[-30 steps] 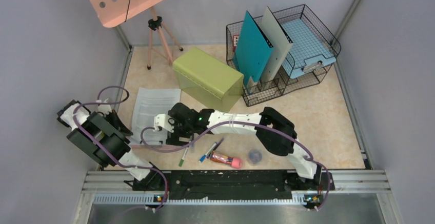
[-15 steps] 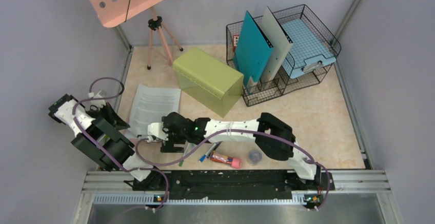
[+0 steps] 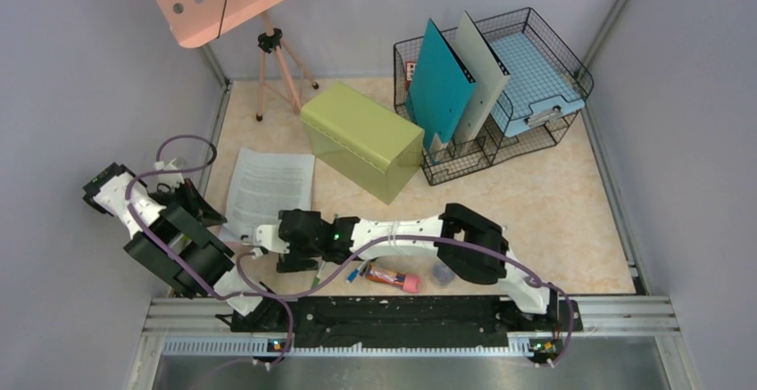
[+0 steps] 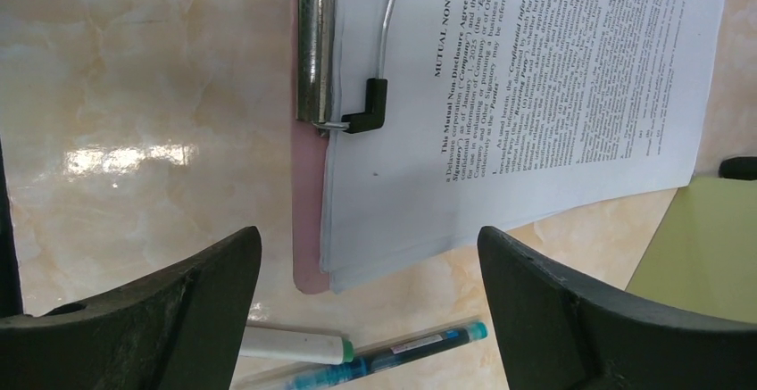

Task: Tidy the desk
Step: Pick up the folder from the corner of the board.

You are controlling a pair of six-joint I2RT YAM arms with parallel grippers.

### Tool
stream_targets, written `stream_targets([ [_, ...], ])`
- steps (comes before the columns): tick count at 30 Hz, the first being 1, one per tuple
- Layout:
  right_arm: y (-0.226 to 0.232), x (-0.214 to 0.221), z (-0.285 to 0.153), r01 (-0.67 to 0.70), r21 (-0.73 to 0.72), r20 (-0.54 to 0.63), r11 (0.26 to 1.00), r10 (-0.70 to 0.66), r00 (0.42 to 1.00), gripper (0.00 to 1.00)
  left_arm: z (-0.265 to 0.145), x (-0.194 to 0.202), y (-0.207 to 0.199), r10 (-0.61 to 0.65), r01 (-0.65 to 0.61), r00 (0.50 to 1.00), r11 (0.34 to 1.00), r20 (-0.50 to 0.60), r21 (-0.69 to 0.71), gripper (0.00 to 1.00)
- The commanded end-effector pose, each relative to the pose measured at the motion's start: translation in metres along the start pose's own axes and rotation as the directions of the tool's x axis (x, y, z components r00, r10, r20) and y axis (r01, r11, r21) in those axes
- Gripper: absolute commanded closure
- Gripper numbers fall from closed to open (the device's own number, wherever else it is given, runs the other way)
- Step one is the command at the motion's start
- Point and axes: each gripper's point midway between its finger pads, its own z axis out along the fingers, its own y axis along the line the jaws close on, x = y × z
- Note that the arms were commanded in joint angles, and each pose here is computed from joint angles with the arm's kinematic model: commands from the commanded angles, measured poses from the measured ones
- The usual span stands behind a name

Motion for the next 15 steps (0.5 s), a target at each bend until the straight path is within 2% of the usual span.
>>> stream_targets([
  [1,-0.003,-0.021,0.004,0.015,0.071,0.039,0.997,-0.018,0.999,0.11,-0.011,-0.004,-0.013,0.014,-0.015,0.999,1.000,0.034,0.020,1.00],
  [15,-0.008,-0.014,0.024,0.059,0.179,-0.011,0.982,-0.058,0.998,0.14,-0.013,-0.001,-0.014,0.021,-0.022,1.000,1.000,0.019,0.018,1.00],
])
